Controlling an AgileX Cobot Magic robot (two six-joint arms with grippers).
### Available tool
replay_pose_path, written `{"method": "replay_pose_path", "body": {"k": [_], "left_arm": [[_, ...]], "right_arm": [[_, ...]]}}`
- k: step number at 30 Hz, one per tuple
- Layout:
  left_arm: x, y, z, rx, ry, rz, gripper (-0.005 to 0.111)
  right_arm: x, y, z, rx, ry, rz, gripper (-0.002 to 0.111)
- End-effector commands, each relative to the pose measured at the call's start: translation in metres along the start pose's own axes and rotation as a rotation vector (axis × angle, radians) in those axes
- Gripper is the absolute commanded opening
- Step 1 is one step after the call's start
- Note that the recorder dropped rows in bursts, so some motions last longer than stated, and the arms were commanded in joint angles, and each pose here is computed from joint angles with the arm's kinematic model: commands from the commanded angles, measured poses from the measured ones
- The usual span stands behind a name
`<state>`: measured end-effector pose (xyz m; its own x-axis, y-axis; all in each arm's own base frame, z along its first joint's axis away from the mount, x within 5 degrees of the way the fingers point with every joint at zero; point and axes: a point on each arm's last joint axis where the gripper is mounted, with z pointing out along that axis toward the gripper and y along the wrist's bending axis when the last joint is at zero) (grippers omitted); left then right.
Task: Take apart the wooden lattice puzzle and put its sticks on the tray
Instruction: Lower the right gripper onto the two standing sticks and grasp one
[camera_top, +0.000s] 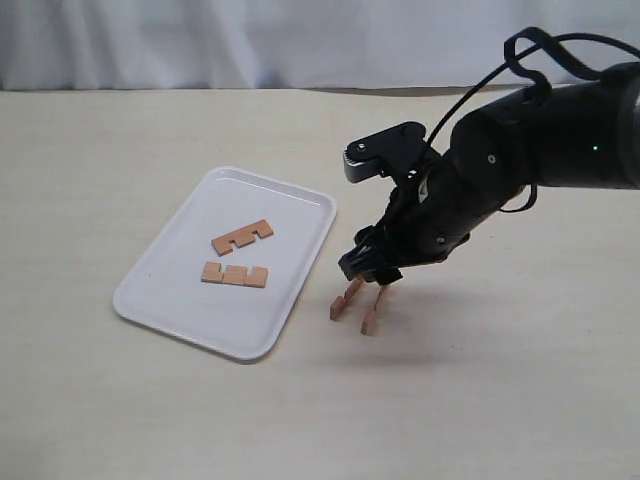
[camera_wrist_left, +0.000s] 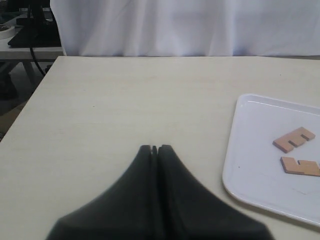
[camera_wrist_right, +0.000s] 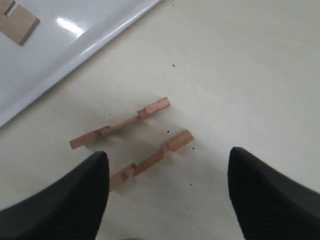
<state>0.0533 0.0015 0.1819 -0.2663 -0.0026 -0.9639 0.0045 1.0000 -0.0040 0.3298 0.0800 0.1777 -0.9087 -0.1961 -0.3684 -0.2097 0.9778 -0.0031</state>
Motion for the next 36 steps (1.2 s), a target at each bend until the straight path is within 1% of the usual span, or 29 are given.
{"method": "replay_pose_path", "body": {"k": [1,5,19,21,23,24,27,31,34,36], "left_arm": [[0.000,0.000,0.000,0.008,-0.006,0.005,0.000],[0.000,0.000,0.000,0.008,-0.006,0.005,0.000],[0.000,0.000,0.000,0.008,-0.006,0.005,0.000],[0.000,0.000,0.000,0.008,-0.006,0.005,0.000],[0.000,0.000,0.000,0.008,-0.006,0.005,0.000],[0.000,0.000,0.000,0.008,-0.006,0.005,0.000],[0.000,0.000,0.000,0.008,-0.006,0.005,0.000],[0.000,0.000,0.000,0.008,-0.006,0.005,0.000],[0.000,0.000,0.000,0.008,-0.006,0.005,0.000],[0.000,0.000,0.000,0.008,-0.006,0.005,0.000]], "right_arm": [[-0.001,-0.002,0.009,-0.003,-0.015,0.055,0.064],[0.001,-0.002,0.016,-0.002,0.006,0.057,0.064],[0.011,-0.001,0.060,0.001,0.085,0.055,0.064],[0.011,-0.001,0.061,0.001,0.084,0.058,0.057],[0.011,-0.001,0.061,0.001,0.084,0.058,0.039],[0.011,-0.001,0.061,0.001,0.084,0.058,0.028],[0.011,-0.001,0.061,0.001,0.084,0.047,0.005],[0.008,-0.001,0.056,0.000,0.082,0.029,0.005],[-0.002,-0.001,0.043,-0.003,0.090,0.055,0.005],[-0.004,-0.001,0.039,-0.002,0.101,0.062,0.011]]}}
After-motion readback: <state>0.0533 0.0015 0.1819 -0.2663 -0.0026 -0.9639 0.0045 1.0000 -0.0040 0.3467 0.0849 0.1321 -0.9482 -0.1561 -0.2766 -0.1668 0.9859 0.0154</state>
